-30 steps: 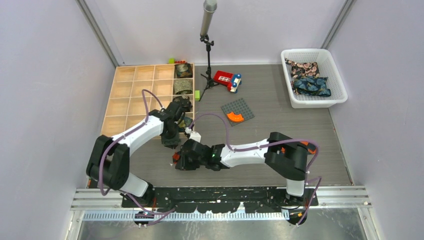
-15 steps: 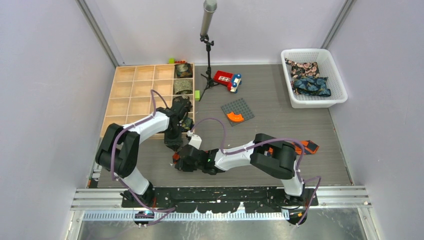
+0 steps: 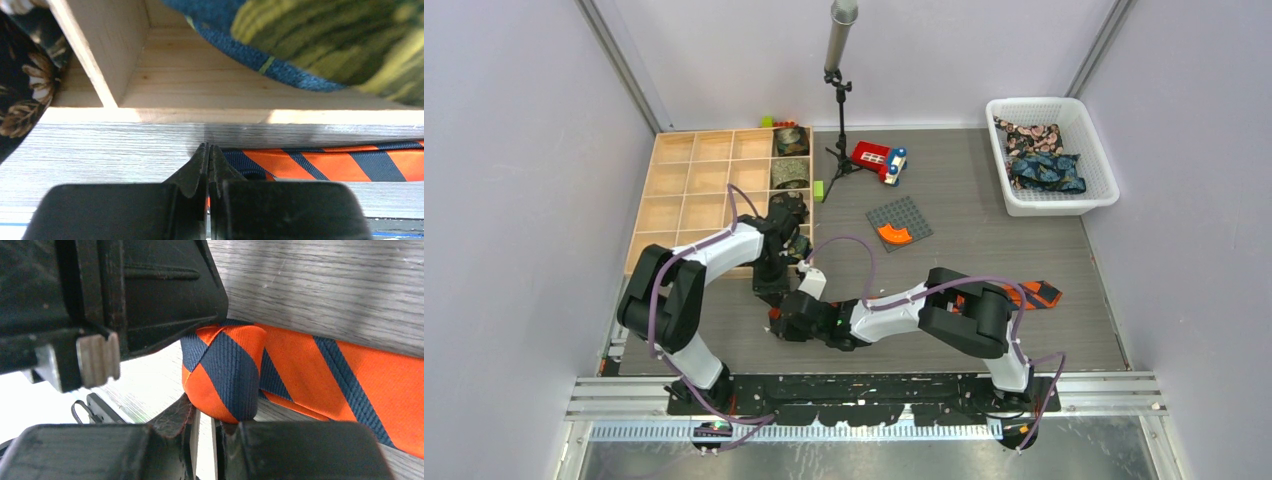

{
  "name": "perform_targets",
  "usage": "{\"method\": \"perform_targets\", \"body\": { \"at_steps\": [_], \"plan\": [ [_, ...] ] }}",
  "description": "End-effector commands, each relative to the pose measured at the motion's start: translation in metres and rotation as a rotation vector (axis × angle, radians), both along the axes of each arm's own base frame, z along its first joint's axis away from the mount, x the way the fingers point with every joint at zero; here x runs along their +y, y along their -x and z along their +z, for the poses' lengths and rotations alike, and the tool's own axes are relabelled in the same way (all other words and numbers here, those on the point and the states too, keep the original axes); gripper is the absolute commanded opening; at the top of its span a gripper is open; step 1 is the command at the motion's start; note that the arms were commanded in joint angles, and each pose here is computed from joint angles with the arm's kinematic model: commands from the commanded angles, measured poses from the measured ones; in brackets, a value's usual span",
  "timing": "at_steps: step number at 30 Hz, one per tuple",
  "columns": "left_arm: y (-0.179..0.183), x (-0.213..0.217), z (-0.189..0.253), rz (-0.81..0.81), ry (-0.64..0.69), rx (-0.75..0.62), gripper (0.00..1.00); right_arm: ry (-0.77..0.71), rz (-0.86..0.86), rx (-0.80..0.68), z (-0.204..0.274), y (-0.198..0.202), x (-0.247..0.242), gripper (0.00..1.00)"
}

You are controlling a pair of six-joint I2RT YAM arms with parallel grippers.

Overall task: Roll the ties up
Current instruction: Roll the tie at the center of the board.

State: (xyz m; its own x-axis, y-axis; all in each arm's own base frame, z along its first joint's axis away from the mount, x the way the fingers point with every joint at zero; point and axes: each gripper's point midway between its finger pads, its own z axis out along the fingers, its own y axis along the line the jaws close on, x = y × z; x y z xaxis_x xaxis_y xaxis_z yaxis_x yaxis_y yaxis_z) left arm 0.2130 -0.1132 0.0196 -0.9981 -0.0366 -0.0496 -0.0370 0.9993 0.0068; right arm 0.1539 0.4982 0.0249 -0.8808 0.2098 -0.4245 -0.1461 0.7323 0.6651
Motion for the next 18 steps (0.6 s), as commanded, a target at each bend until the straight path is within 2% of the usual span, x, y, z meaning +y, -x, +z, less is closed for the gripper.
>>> {"method": "perform_targets", "body": {
  "at_steps": [1, 5, 14, 18],
  "plan": [
    [0.013, 0.000, 0.010, 0.001, 0.023, 0.041, 0.00, 0.072, -0.026, -0.042, -0.014, -0.008, -0.007, 0.18],
    [0.017, -0.005, 0.012, 0.004, 0.051, 0.053, 0.00, 0.078, -0.019, -0.051, -0.014, -0.009, -0.006, 0.18],
    [0.015, 0.000, 0.015, 0.017, 0.024, 0.043, 0.00, 0.077, 0.034, -0.098, 0.005, -0.006, -0.006, 0.18],
    [0.002, 0.007, 0.023, 0.026, -0.020, -0.014, 0.07, 0.061, 0.121, -0.131, 0.029, 0.005, -0.004, 0.21]
  ]
}}
